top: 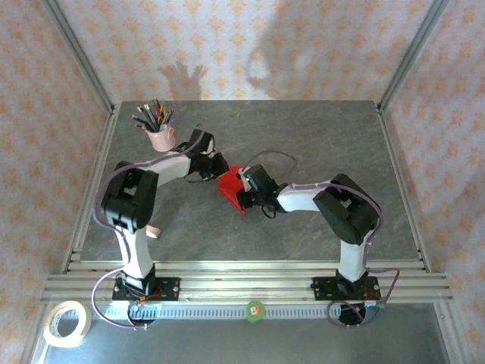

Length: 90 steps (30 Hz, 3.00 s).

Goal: Fold a paper plane with a square sheet of paper (pick it up from the middle)

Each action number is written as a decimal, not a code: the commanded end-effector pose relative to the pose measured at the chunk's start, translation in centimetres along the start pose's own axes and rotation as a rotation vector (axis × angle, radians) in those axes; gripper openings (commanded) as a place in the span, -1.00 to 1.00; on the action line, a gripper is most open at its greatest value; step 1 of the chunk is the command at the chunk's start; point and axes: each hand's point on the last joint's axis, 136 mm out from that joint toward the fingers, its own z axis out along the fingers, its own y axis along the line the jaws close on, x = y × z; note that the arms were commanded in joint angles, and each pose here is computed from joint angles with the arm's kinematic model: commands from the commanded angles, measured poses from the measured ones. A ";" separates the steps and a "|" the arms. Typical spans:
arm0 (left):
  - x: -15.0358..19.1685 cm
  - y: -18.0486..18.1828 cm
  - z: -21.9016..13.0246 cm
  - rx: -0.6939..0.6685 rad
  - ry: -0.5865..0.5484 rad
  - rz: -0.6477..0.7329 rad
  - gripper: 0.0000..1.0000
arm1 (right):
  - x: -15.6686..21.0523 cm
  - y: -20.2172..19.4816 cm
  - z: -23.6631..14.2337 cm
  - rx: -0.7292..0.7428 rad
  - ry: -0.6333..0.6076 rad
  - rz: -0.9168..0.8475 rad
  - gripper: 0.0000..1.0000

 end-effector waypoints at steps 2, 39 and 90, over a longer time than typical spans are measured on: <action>-0.4 -0.7 -2.6 0.047 -0.078 -0.054 -0.62 | 1.4 -1.2 0.7 0.034 0.055 0.031 -0.85; 8.7 1.7 0.8 0.044 0.080 -0.140 -0.79 | 1.4 -1.7 0.7 0.051 0.061 0.032 -0.84; 9.5 5.9 2.0 -0.096 0.060 -0.193 -0.80 | -4.4 -0.3 -3.6 0.014 -0.100 0.109 -0.23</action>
